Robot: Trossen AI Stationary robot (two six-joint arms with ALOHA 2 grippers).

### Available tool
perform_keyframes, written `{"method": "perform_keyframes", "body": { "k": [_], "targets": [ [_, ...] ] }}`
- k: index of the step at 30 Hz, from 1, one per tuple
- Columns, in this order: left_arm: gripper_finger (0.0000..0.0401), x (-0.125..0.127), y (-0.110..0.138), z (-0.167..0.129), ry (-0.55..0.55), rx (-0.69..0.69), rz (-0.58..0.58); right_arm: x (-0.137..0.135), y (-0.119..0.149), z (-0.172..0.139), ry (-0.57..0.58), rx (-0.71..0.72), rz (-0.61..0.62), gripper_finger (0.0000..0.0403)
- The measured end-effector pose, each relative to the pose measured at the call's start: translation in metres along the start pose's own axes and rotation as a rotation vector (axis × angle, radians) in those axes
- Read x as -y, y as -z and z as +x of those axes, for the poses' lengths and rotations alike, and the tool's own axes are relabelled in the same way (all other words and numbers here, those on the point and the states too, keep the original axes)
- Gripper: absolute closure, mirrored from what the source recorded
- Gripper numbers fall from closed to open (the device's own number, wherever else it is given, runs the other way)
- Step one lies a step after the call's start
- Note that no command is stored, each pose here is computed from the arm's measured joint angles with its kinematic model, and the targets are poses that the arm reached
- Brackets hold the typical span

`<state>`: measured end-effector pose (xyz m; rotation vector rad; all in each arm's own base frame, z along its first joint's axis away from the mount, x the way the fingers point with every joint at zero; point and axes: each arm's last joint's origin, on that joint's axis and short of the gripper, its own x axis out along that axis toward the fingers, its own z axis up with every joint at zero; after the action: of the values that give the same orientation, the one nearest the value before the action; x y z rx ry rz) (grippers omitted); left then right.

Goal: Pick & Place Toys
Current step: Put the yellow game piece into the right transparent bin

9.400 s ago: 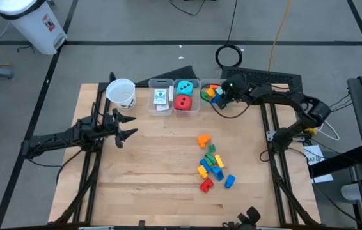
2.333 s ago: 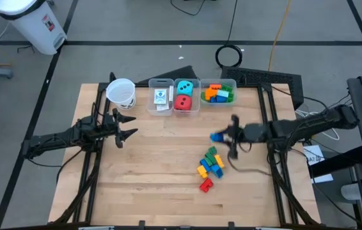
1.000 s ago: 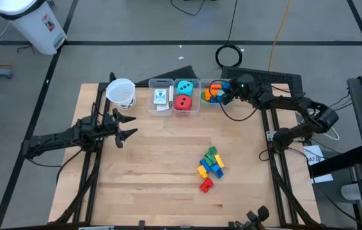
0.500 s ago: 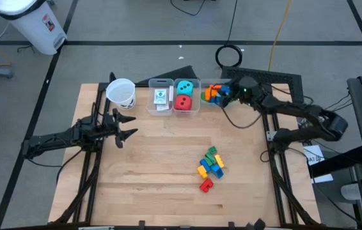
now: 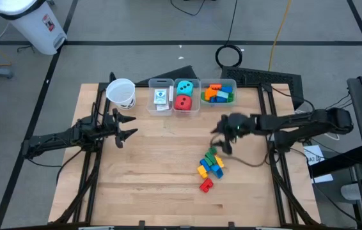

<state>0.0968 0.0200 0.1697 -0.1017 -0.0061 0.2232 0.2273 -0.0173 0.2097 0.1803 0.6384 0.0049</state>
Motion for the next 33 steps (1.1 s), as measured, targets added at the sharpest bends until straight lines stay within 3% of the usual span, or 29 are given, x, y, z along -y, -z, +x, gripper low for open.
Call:
{"method": "perform_keyframes", "body": {
  "k": [3, 7, 17, 28, 33],
  "targets": [
    [0.0114, 0.0, 0.0, 0.0, 0.0, 0.0, 0.0, -0.016, 0.01, 0.004, -0.046, -0.088, -0.02, 0.0146],
    [0.0114, 0.0, 0.0, 0.0, 0.0, 0.0, 0.0, -0.029, 0.021, 0.006, -0.067, -0.187, 0.06, 0.015],
    [0.0114, 0.0, 0.0, 0.0, 0.0, 0.0, 0.0, -0.04, 0.062, 0.018, 0.044, -0.287, 0.061, 0.0152],
    [0.0114, 0.0, 0.0, 0.0, 0.0, 0.0, 0.0, -0.039, 0.075, 0.022, 0.028, -0.24, 0.153, 0.0152],
    [0.0114, 0.0, 0.0, 0.0, 0.0, 0.0, 0.0, -0.043, 0.068, 0.024, -0.066, -0.194, 0.208, 0.0152]
  ]
}}
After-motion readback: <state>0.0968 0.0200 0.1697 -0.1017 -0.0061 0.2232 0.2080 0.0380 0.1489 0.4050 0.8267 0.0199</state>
